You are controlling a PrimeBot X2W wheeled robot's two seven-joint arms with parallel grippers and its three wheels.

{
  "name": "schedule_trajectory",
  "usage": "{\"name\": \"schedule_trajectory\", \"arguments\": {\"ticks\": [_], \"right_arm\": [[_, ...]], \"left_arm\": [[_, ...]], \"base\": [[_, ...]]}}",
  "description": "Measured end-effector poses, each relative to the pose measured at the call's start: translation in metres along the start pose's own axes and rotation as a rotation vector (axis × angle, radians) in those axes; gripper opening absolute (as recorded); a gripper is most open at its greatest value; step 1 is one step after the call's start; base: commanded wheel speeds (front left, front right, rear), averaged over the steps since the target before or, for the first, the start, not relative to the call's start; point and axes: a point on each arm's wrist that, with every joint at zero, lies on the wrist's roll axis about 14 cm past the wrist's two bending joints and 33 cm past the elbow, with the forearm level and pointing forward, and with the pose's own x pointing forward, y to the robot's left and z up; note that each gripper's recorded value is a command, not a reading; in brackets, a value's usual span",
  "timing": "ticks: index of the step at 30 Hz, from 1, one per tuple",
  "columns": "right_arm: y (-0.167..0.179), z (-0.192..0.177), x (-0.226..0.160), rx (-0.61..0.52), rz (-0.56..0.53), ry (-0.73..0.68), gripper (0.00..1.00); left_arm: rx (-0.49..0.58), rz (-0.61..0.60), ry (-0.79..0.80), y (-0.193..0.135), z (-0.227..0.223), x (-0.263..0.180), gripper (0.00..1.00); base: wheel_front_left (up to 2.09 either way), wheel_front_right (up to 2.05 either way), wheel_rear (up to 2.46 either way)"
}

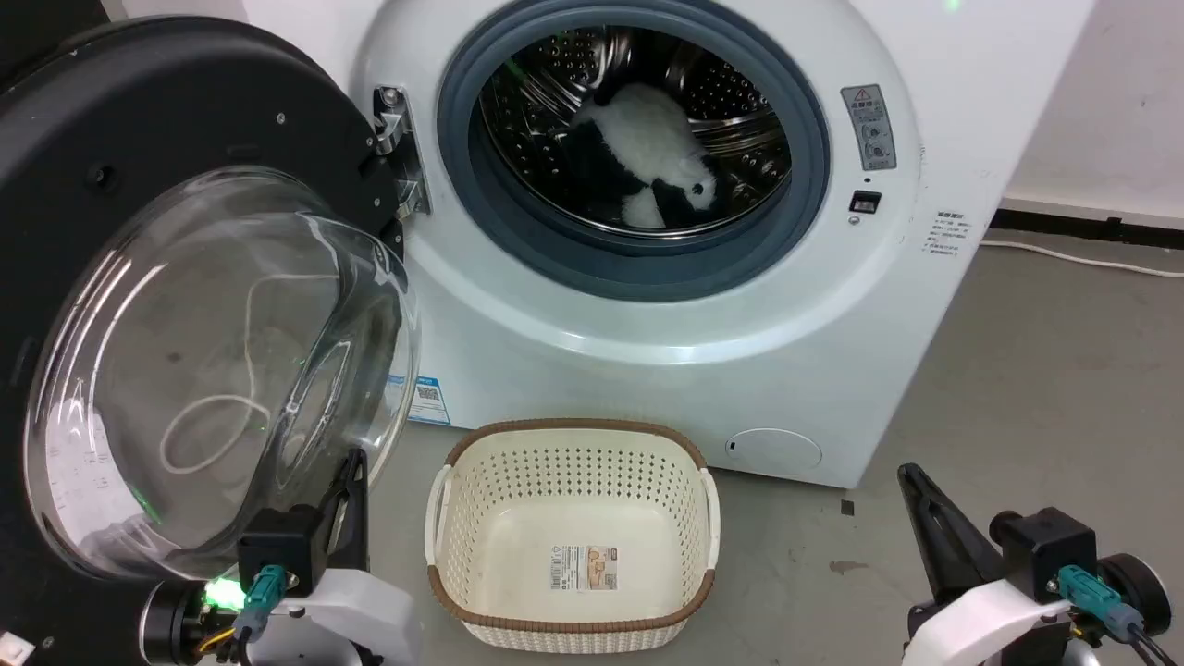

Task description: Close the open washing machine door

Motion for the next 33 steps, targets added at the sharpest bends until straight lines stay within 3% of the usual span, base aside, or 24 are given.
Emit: {"name": "schedule_trajectory", "arguments": {"ticks": [33], "right_arm": [[0.0,0.0004,0.0002,0.0,0.0,-0.001,0.0]], "left_arm": [[0.0,0.0,0.0,0.0,0.0001,0.0,0.0]], "base": [[0.0,0.0,0.0]]}}
